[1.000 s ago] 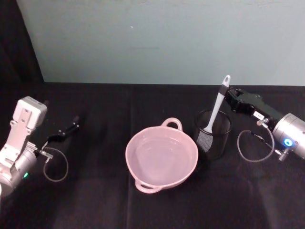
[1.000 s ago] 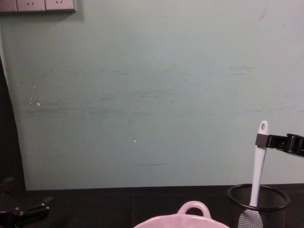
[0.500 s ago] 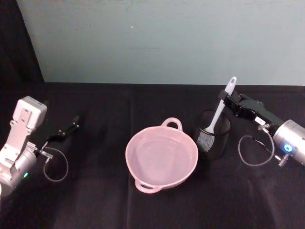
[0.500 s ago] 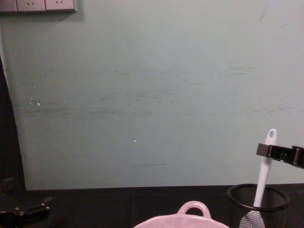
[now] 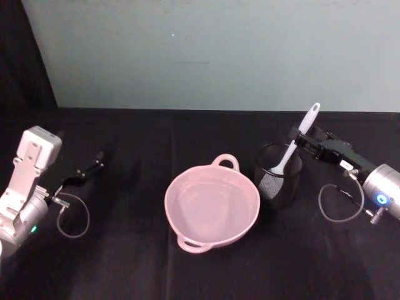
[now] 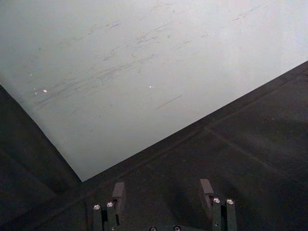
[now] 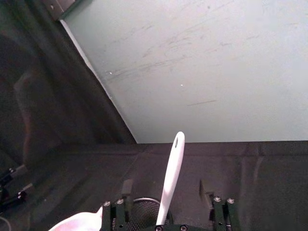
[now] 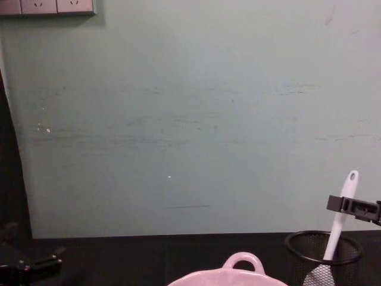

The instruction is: Use the one hand to pick up the spoon and stir the clear water in the bowl.

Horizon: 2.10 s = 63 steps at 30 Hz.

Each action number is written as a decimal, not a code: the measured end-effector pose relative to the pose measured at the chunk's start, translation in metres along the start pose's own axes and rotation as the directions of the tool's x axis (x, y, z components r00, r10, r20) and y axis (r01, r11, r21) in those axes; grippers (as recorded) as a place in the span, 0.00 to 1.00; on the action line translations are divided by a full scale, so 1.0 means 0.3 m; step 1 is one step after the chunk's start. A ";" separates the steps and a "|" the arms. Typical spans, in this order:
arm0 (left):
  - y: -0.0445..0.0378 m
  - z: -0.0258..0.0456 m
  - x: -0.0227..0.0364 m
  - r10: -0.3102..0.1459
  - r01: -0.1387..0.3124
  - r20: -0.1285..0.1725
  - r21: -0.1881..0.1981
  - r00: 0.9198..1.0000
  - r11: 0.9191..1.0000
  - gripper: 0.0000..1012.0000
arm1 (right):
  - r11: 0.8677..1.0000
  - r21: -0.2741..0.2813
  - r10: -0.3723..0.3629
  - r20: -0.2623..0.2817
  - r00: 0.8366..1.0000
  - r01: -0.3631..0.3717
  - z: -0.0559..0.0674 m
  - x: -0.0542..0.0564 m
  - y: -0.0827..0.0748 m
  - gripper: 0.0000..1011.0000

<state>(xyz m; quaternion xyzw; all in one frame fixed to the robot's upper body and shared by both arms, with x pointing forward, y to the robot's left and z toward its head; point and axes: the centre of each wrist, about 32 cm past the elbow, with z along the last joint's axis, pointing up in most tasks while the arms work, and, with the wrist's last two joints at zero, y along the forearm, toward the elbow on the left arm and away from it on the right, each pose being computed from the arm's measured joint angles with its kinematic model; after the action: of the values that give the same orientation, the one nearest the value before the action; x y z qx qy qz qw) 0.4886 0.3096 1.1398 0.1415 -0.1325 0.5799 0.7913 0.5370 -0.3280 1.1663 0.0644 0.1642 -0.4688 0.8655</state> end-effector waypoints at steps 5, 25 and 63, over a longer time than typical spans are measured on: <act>0.000 0.000 0.000 0.000 0.000 0.000 0.000 1.000 1.000 0.99 | 1.000 -0.004 -0.009 0.025 1.000 0.010 0.014 -0.015 -0.035 0.99; 0.000 0.000 0.000 0.000 0.000 0.000 0.000 1.000 1.000 0.99 | 0.956 -0.003 -0.249 0.515 0.820 0.292 0.057 -0.136 -0.120 0.99; 0.000 0.000 0.000 0.000 0.000 0.000 0.000 1.000 1.000 0.99 | 0.957 -0.008 -0.242 0.527 0.815 0.289 -0.080 -0.065 -0.087 0.99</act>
<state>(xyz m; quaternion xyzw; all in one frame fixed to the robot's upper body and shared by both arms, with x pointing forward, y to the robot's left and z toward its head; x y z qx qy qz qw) 0.4886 0.3097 1.1398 0.1415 -0.1324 0.5799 0.7913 0.5001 -0.3206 1.1516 -0.1263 -0.0486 -0.5771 0.8054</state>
